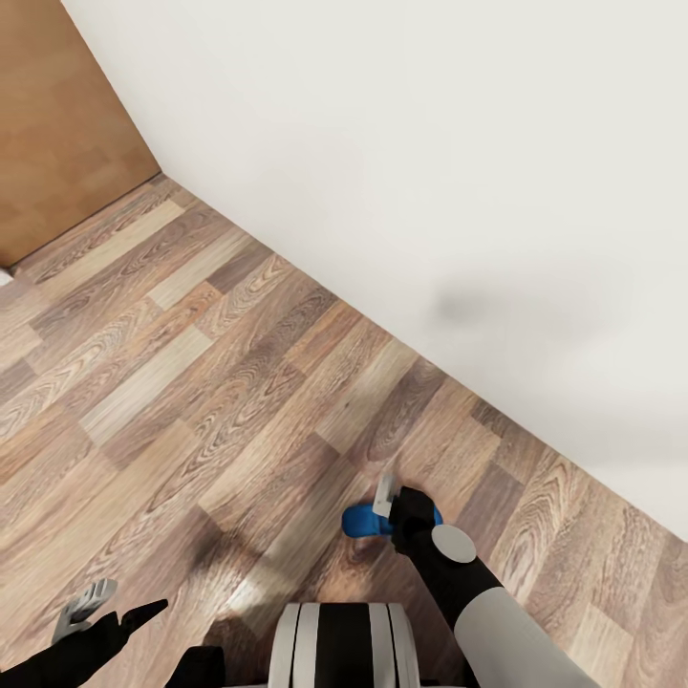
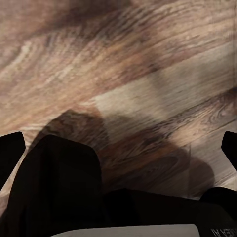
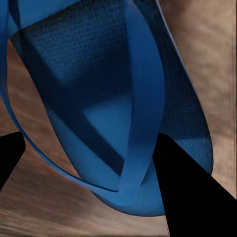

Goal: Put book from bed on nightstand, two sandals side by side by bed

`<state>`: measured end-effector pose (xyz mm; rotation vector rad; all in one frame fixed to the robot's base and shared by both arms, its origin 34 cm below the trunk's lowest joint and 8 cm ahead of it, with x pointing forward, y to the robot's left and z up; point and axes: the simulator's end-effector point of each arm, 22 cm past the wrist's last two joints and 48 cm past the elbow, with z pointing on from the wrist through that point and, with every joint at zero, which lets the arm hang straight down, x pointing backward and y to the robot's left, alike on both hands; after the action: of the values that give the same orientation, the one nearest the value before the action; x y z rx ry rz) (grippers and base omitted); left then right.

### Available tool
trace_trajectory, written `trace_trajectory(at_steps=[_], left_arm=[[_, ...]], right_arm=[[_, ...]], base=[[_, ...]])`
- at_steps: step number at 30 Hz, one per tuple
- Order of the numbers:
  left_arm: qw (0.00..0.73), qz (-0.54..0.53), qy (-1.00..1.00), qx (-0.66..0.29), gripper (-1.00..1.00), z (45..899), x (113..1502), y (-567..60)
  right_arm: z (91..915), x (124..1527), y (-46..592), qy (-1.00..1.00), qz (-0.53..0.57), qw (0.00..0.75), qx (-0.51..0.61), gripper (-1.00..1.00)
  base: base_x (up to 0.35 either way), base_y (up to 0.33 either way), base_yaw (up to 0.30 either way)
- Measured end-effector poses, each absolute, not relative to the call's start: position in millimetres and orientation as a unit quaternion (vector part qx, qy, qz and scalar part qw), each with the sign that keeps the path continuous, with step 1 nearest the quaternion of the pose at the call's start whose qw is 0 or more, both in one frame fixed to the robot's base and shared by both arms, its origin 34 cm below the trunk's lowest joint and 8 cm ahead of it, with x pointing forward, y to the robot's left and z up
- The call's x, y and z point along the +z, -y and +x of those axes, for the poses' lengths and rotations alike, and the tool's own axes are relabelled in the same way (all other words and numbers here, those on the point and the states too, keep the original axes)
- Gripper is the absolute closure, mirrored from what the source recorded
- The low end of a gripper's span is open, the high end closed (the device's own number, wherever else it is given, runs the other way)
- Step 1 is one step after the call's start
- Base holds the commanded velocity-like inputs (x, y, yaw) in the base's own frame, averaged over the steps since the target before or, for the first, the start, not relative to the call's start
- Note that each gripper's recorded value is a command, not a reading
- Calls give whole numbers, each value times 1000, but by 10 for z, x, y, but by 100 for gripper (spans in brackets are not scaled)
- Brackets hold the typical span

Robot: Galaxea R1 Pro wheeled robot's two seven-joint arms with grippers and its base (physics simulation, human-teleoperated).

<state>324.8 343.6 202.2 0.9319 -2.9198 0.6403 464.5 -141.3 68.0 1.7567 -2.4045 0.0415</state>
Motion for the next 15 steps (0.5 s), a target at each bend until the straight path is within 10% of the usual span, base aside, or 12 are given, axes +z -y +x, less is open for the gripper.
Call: trace_trajectory(at_steps=[15], left_arm=[[-23, 291, 933, 211, -100, 3414, 2190, -3456]], right_arm=[[4893, 939, 1418, 811, 582, 57, 24, 100]], base=[[0, 0, 0]])
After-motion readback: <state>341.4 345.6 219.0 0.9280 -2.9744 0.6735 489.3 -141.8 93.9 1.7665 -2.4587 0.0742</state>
